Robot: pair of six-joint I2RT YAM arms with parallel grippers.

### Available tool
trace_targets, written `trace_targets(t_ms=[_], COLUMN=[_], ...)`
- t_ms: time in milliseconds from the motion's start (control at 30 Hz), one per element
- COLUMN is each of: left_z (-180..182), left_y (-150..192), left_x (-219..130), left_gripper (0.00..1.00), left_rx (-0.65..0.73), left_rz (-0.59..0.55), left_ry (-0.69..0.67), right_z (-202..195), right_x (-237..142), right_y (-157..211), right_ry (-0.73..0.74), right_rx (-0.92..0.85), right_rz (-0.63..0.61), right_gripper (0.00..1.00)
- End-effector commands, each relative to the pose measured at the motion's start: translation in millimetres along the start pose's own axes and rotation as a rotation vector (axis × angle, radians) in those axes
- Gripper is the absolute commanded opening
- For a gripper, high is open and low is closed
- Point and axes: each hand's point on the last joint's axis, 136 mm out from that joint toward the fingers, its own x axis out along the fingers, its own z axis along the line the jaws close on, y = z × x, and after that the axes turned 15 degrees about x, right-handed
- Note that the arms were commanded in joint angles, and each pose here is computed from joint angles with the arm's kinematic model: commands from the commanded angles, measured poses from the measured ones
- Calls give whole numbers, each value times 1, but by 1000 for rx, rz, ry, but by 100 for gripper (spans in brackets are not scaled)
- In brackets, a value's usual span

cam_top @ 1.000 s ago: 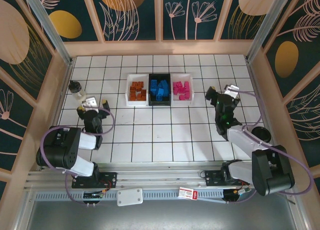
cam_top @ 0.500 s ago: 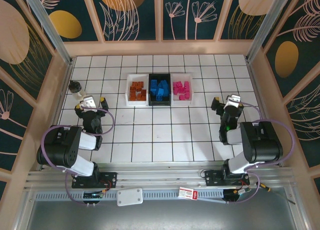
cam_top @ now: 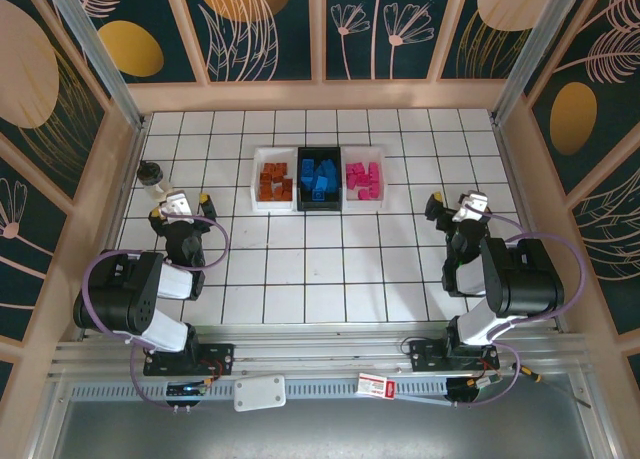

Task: Sort the legos into containers by color
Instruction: Reset both arms

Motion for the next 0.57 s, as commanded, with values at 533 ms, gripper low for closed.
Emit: trace_targets(t_ms=[533], left_z=[5], left_y=[-15], left_x=[3], left_gripper=[99], left_rx=[-41], left_rz=[-51], left_ry=[-18], right_z=[2], right_x=[1], right_y=[-14], right_ry=[-1], right_rx=[19], right_rz=[-59], right_gripper=[99])
